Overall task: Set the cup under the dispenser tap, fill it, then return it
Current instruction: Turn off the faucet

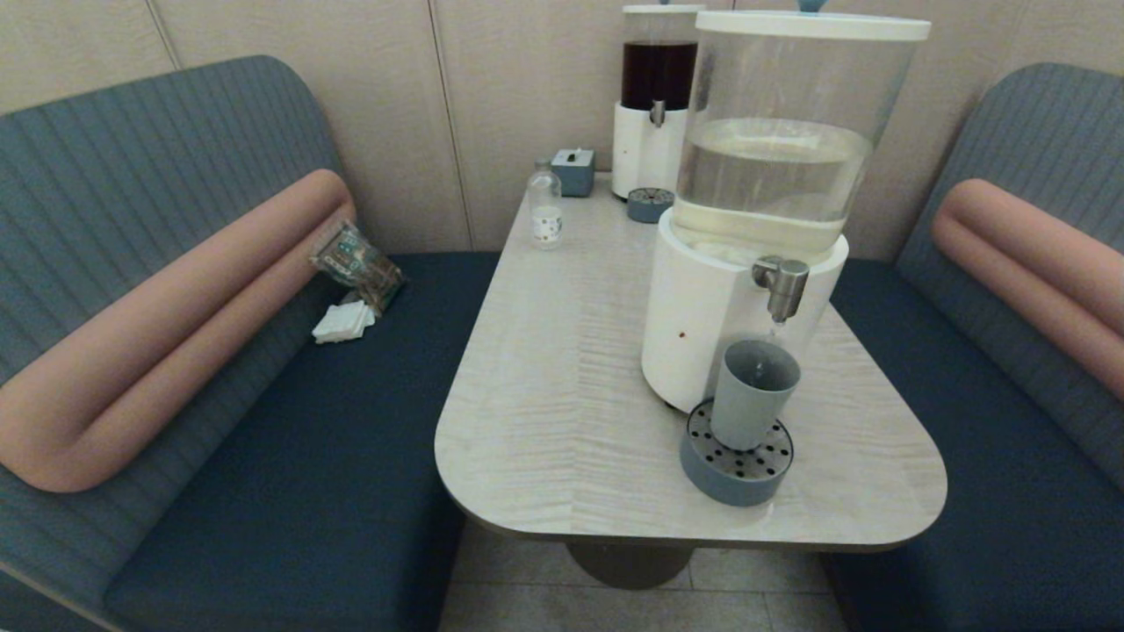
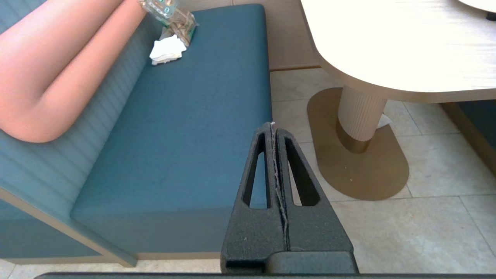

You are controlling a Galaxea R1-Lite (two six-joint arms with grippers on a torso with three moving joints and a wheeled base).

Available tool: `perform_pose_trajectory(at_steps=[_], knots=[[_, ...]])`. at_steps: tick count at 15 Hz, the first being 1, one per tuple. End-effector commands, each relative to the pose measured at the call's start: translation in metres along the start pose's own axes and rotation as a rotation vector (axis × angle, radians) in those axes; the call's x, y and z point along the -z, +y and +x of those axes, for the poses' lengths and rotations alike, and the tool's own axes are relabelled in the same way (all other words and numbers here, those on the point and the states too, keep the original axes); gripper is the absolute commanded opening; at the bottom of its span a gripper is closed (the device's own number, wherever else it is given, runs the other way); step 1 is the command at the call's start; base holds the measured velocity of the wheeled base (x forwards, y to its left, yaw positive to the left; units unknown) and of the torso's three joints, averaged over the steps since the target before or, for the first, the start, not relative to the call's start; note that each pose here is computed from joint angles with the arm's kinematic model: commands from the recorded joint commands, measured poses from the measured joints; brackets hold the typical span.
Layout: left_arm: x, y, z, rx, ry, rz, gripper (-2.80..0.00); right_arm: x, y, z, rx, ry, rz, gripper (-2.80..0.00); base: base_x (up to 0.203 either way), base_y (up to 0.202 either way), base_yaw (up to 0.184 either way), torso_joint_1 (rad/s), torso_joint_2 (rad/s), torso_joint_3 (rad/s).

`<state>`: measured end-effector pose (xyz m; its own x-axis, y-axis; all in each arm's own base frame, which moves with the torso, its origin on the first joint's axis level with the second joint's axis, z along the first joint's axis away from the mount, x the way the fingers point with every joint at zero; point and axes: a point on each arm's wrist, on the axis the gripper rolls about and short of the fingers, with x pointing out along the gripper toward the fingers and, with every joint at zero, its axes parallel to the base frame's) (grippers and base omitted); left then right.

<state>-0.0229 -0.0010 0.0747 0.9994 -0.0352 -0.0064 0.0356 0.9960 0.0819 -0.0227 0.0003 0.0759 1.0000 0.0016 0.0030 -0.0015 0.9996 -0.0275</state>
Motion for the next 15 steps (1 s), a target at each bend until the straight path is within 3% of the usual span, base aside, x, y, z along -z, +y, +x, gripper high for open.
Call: perform_pose_trajectory(at_steps=[1,15], knots=[[0.0,0.0,0.0001,0.0,0.001,0.001,-2.8,0.0012,-0.0001,0.0003,0.004,0.012,0.003,-2.8,0.0,0.0,0.0,0.0,0.0,0.0],[-0.002,0.0001,-0.0004,-0.001,-0.006,0.024,-2.8,0.0009,0.0,0.0003,0.003,0.009,0.011,-2.8,0.0,0.0,0.0,0.0,0.0,0.0]])
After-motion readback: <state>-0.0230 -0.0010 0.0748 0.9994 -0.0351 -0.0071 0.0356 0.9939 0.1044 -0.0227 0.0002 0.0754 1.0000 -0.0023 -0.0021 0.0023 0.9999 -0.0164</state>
